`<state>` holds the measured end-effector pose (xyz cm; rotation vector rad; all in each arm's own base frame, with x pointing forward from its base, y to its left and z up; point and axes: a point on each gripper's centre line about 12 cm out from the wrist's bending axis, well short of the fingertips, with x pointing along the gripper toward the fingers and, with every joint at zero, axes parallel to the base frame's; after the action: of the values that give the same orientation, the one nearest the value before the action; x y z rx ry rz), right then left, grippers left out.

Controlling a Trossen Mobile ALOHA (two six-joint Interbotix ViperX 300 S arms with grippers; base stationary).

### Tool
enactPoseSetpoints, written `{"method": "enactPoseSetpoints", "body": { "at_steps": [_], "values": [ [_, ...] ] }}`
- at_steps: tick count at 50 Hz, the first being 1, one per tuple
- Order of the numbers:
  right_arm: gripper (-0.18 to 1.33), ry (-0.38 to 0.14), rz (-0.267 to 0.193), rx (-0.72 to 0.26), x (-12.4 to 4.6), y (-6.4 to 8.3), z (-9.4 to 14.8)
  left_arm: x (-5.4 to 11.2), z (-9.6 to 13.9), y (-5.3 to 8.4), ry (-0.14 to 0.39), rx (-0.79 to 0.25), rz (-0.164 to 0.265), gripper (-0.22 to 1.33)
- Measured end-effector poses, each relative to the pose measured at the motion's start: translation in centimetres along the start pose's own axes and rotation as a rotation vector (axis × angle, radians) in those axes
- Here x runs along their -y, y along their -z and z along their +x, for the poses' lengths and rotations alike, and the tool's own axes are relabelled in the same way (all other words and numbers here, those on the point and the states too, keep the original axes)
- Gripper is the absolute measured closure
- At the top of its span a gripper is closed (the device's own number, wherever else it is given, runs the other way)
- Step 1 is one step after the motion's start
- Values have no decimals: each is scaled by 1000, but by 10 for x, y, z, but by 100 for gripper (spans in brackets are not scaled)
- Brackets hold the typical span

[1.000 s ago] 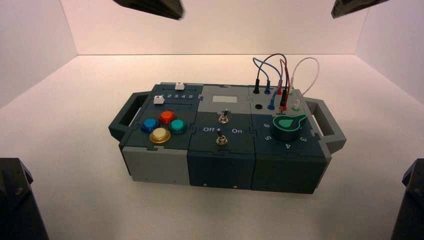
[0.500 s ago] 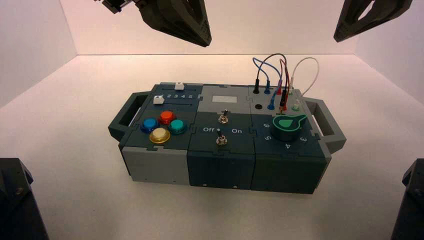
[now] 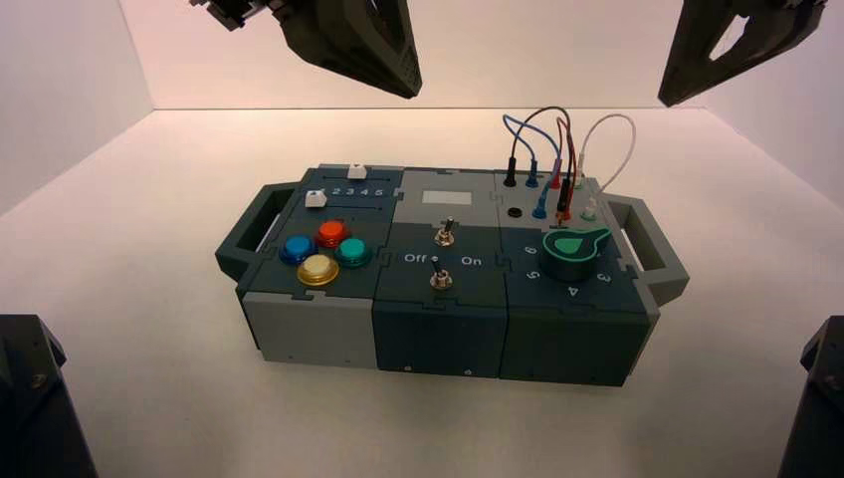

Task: Pull the red wire.

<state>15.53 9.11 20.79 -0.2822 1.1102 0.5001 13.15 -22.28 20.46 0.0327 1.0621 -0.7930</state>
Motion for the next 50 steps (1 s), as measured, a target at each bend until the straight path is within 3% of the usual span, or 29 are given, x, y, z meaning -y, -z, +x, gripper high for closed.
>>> {"method": "enactPoseSetpoints", "body": {
  "at_steps": [7,21,33,50],
  "values": [
    [95,-14,-30,-18,-6,0,2,-1,2,1,-4,-7,1,128],
    [88,-19,-49,-98,-7,0,16,-1,3,1,-6,-14,3,128],
    [78,-35,-88,-157,-14,-12,26,-1,3,1,-7,-12,4,128],
    [74,-35,-96,-236,-14,-15,43,-1,3,0,-6,-11,14,128]
  ]
}}
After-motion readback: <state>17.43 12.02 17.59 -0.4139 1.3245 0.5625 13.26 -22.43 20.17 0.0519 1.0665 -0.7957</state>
